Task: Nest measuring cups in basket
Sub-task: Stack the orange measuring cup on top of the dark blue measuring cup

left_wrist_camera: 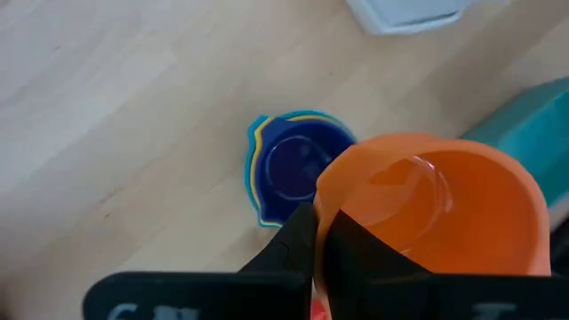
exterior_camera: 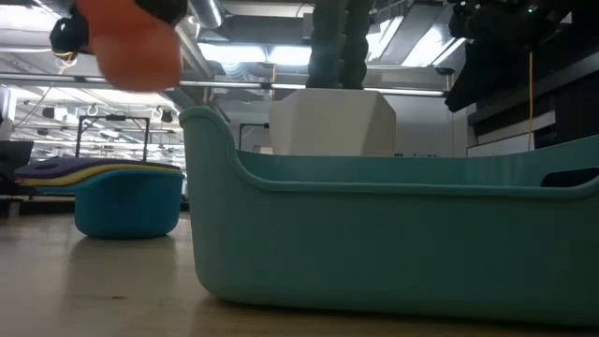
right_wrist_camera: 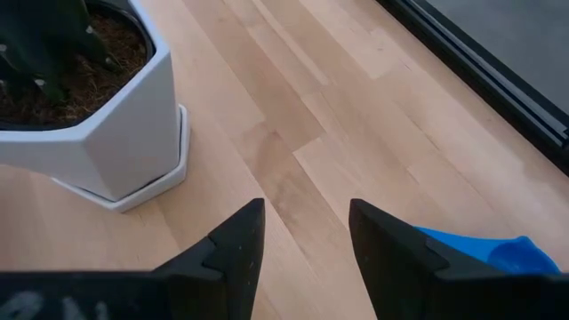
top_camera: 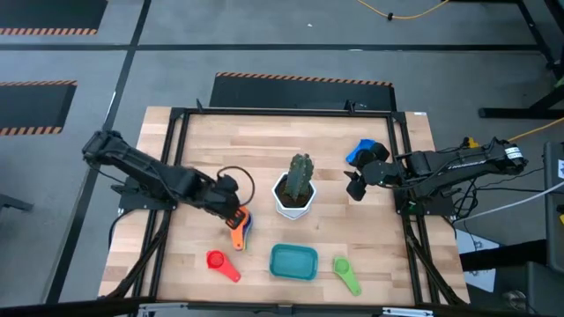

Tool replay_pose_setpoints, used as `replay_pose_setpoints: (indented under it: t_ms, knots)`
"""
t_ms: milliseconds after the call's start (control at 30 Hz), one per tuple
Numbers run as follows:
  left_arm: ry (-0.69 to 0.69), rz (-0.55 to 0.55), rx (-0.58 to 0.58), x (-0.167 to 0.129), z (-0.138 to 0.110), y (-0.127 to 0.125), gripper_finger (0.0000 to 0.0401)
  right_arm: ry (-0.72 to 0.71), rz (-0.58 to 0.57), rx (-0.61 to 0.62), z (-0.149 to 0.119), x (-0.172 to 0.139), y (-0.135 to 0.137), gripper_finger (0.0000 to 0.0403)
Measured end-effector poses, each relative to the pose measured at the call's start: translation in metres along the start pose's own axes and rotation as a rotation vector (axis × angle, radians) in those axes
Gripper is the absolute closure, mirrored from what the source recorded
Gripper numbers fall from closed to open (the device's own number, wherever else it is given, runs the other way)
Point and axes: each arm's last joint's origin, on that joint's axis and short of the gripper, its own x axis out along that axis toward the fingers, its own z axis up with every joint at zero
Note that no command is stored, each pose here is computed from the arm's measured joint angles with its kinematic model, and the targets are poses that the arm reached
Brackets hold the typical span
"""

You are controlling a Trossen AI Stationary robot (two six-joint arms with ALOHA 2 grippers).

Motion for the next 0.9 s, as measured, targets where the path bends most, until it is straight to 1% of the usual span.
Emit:
replay_pose_setpoints:
  t_ms: [167,400,633,900]
  knots:
    - [0.022,0.075,0.022,0.021,-0.002,-0.006,0.0397,0.0,0.0,0.0,0.0,0.0,0.0,0.0232]
    - [0.058,0.171,0.04,0.042,-0.005,-0.008,0.0398,0.0,0.0,0.0,0.0,0.0,0.0,0.0232]
    - [0.07,0.21,0.047,0.054,-0.006,-0.01,0.0394,0.0,0.0,0.0,0.0,0.0,0.0,0.0232]
    - [0.048,0.214,0.049,0.054,-0.005,-0.01,0.0392,0.0,0.0,0.0,0.0,0.0,0.0,0.0232]
